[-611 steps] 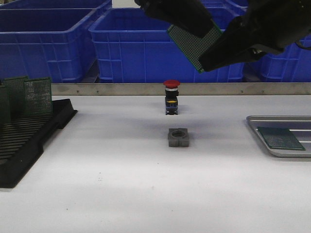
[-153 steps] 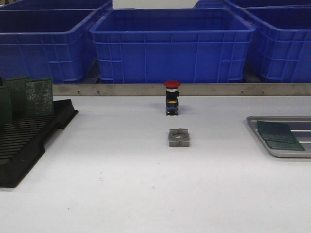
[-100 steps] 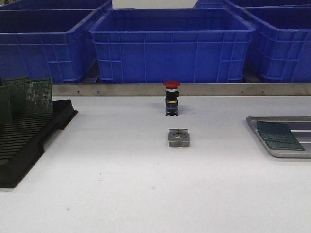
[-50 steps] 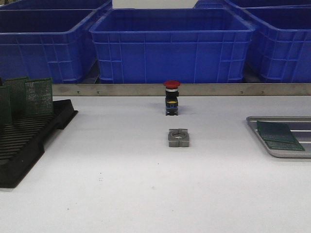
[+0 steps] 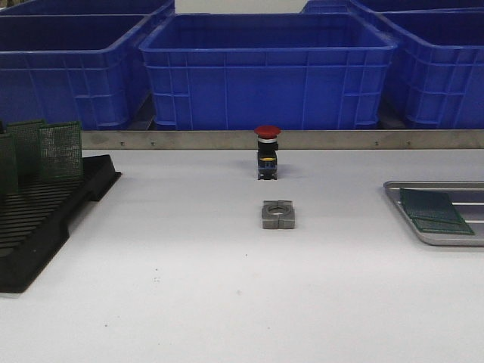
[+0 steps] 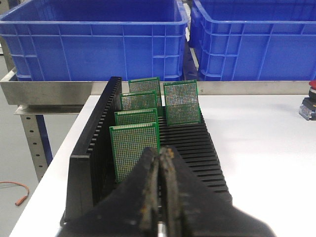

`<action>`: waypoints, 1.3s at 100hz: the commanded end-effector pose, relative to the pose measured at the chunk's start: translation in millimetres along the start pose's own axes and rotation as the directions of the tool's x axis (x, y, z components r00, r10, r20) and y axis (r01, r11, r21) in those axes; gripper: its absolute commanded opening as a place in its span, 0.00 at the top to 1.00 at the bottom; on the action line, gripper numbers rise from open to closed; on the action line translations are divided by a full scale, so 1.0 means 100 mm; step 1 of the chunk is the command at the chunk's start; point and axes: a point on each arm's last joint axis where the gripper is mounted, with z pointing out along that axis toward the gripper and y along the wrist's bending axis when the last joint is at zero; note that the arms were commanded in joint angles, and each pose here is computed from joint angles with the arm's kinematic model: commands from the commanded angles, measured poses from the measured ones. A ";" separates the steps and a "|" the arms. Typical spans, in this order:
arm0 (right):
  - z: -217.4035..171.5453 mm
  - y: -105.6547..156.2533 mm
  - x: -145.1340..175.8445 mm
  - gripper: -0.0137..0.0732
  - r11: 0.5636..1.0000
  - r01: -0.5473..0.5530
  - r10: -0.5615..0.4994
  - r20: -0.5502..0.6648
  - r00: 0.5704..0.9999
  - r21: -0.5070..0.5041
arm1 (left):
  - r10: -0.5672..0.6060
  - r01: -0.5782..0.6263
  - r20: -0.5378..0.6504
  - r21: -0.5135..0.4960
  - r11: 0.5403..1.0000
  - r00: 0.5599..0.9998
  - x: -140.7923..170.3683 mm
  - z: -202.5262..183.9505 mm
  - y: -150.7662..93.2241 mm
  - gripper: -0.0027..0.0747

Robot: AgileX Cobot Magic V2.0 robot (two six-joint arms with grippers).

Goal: Place circuit board on tray

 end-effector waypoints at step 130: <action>-0.33 -0.18 0.67 0.97 0.886 -0.099 0.080 0.060 0.995 0.452 | -0.019 0.019 0.056 0.004 1.000 0.998 0.08 0.01 0.00 0.99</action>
